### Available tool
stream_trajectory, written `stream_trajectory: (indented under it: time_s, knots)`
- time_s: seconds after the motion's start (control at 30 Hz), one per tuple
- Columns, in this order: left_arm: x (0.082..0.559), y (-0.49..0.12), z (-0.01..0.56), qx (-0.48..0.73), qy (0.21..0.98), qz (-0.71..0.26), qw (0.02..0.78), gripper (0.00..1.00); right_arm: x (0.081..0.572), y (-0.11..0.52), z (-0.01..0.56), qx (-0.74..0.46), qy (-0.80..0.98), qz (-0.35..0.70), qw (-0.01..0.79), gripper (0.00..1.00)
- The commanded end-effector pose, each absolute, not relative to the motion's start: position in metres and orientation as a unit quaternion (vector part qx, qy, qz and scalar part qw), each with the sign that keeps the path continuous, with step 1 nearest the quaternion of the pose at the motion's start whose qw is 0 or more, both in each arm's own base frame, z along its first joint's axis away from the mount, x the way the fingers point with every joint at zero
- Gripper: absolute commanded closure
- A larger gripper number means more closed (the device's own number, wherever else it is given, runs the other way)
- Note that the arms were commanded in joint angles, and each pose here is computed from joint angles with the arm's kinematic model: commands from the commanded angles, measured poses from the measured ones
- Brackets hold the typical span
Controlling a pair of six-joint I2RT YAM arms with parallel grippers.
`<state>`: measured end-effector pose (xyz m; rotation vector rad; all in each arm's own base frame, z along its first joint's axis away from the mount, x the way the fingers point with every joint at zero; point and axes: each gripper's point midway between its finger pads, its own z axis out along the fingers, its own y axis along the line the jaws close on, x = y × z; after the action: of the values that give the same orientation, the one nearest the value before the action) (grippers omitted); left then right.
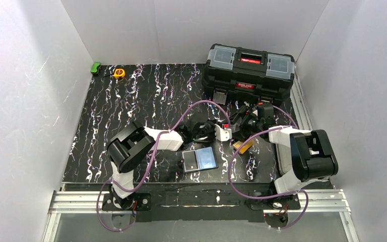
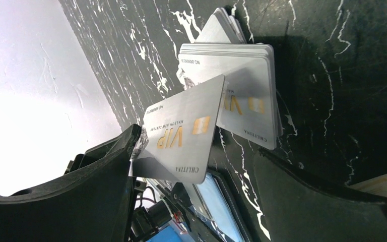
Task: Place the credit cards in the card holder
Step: Pick up the credit card from the center of the board.
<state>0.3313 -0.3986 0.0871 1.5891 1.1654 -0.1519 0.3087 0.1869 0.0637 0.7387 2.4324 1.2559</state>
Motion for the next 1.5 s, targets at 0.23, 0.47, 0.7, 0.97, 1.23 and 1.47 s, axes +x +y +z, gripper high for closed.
stream_trajectory:
  time_s: [0.23, 0.47, 0.7, 0.97, 1.23, 1.47]
  knots:
    - [0.322, -0.391, 0.151, 0.679, 0.385, -0.02, 0.625, 1.0, 0.307, 0.192, 0.099, 0.238, 0.831, 0.475, 0.167, 0.02]
    - [0.311, -0.382, 0.165, 0.682, 0.363, -0.012, 0.635, 1.0, 0.315, 0.196, 0.127, 0.237, 0.816, 0.494, 0.183, 0.14]
    - [0.309, -0.377, 0.168, 0.683, 0.363, -0.009, 0.633, 1.0, 0.321, 0.207, 0.15, 0.229, 0.81, 0.503, 0.194, 0.5]
    - [0.301, -0.378, 0.159, 0.701, 0.342, -0.008, 0.626, 1.0, 0.323, 0.212, 0.158, 0.232, 0.803, 0.514, 0.194, 0.64]
    - [0.292, -0.311, 0.206, 0.532, 0.677, -0.186, 0.473, 0.02, 0.312, 0.219, 0.195, 0.048, 0.812, 0.52, 0.259, 0.99]
    - [0.241, -0.296, 0.259, 0.401, 0.736, -0.467, 0.282, 0.02, 0.258, 0.245, 0.268, -0.196, 0.755, 0.521, 0.348, 0.99]
